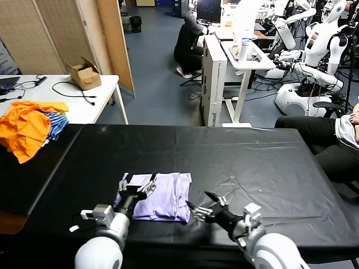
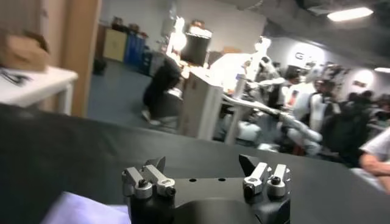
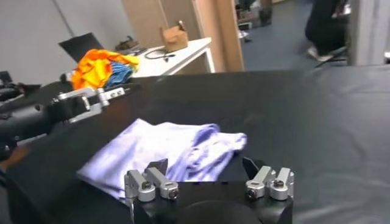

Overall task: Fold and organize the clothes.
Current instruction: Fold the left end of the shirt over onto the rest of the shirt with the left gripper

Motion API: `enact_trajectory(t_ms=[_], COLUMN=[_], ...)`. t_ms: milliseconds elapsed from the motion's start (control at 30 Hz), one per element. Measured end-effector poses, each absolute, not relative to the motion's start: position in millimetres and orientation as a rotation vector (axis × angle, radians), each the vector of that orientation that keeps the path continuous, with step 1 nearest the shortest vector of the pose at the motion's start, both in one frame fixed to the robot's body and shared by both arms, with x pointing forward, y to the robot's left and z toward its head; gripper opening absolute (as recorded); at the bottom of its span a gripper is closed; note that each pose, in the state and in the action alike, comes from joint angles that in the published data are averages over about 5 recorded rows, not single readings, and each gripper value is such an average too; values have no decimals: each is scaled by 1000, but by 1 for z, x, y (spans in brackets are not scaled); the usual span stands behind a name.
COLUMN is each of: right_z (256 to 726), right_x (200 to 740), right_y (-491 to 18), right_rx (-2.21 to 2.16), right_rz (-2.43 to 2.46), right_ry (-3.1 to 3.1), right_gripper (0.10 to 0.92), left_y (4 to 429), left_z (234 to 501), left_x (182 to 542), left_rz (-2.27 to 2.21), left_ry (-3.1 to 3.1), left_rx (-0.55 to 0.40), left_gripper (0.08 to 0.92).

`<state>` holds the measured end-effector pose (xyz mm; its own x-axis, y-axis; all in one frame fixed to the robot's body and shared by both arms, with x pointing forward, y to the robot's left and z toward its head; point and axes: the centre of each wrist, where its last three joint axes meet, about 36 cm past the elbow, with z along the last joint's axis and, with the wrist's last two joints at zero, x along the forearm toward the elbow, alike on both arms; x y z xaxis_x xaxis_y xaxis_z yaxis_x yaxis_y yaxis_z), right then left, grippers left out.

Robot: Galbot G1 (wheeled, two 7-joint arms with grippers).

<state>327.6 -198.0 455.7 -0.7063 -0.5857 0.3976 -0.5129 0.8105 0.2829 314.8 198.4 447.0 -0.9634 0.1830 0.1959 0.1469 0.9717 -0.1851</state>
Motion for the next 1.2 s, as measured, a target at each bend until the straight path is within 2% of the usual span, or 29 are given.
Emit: enact_trajectory(t_ms=[133, 300, 500, 600, 700, 800, 1100, 1200], right_z=[441, 426, 421, 419, 418, 420, 424, 427], right_x=[332, 331, 332, 333, 332, 330, 319, 317], right_y=[-182, -167, -156, -153, -152, -154, -168, -171], right_rx=[834, 841, 859, 859, 856, 843, 735, 729], right_rz=[-220, -219, -217, -214, -213, -208, -170, -199], right_ry=[-2481, -2447, -2442, -2447, -2451, -2453, -2419, -2419], right_gripper=[879, 711, 570, 437, 269, 159, 141, 176], left_y=[203, 204, 201, 201, 202, 203, 210, 212], left_z=[443, 439, 436, 435, 434, 433, 431, 427], left_x=[310, 307, 307, 306, 305, 304, 310, 312], left_rz=[204, 182, 184, 182, 179, 179, 170, 168], left_ry=[-2907, -2897, -2889, -2886, -2884, -2882, -2892, -2890], left_rx=[-208, -184, -183, -183, -180, -176, -145, -138], left_gripper=[907, 907, 907, 907, 907, 907, 907, 907])
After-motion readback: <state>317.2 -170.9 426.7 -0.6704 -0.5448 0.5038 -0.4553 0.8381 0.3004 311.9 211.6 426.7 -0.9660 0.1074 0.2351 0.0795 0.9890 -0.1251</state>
